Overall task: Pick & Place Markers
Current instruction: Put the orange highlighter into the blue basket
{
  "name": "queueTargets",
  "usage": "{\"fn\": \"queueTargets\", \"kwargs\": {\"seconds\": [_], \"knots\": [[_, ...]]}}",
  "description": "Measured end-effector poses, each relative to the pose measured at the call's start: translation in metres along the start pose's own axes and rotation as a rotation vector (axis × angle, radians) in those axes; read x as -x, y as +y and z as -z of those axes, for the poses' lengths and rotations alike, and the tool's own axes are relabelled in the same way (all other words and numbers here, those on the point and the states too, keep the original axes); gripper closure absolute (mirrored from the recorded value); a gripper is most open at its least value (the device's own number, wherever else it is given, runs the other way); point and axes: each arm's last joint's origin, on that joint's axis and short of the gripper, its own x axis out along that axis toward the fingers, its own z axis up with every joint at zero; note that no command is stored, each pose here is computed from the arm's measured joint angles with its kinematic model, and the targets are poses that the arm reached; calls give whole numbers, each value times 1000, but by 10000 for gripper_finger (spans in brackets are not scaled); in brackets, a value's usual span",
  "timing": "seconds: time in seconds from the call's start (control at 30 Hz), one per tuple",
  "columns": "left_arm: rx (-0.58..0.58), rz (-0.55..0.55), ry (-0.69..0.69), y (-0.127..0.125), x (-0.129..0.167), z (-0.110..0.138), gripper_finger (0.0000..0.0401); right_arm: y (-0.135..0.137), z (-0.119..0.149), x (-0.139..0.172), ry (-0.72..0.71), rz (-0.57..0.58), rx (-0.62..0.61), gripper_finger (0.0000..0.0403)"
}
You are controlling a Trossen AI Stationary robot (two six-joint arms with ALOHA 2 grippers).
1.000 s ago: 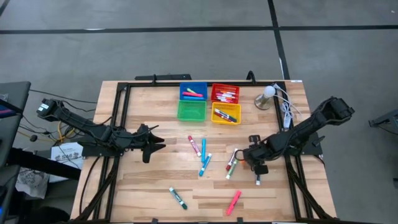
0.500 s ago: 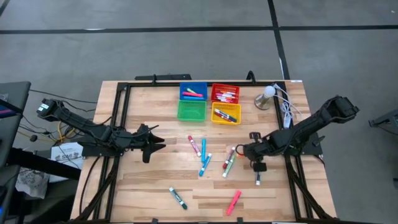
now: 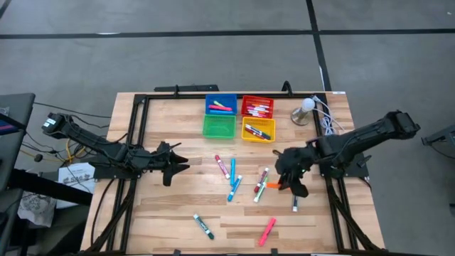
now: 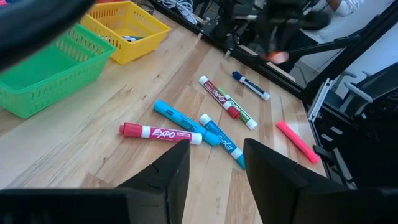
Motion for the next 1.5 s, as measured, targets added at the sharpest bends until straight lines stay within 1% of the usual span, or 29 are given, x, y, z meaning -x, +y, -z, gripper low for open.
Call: {"fn": "queueTargets", "kwargs": {"seconds": [0.2, 0.33, 0.43, 0.53, 0.7, 0.8, 0.9, 1.03, 1.1, 1.17, 1.27, 1.33, 1.4, 1.5], "knots": [[-2, 0, 0, 0, 0, 0, 252, 1, -24, 18, -143, -370, 39, 345], [-5, 0, 0, 0, 0, 0, 252, -3, -37, 27, -191, -589, 55, 345], [-27, 6, -9, -1, 0, -1, 252, -5, -45, 31, -203, -723, 78, 344], [-57, 18, -28, -2, 0, -3, 252, -7, -49, 34, -210, -777, 94, 340], [-87, 24, -40, -3, 0, -4, 252, -15, -51, 33, -209, -769, 68, 338], [-88, 25, -41, -3, 0, -4, 252, -21, -52, 28, -217, -733, 37, 338], [-89, 25, -41, -3, 0, -4, 252, -33, -55, 23, -255, -639, -12, 338], [-101, 29, -49, -3, 0, -5, 252, -54, -60, 16, -320, -476, -43, 338], [-114, 34, -58, -4, 1, -6, 252, -64, -67, 16, -353, -405, -49, 338], [-126, 37, -70, -3, 2, -8, 252, -72, -77, 19, -384, -363, -36, 338], [-143, 56, -100, -3, 6, -13, 252, -80, -93, 23, -419, -335, 3, 338], [-172, 93, -118, -2, 10, -17, 252, -85, -103, 27, -446, -317, 41, 338], [-204, 127, -144, -1, 15, -22, 252, -92, -113, 30, -459, -297, 50, 338], [-240, 123, -181, 4, 22, -28, 252, -105, -126, 38, -461, -222, 60, 337]]}}
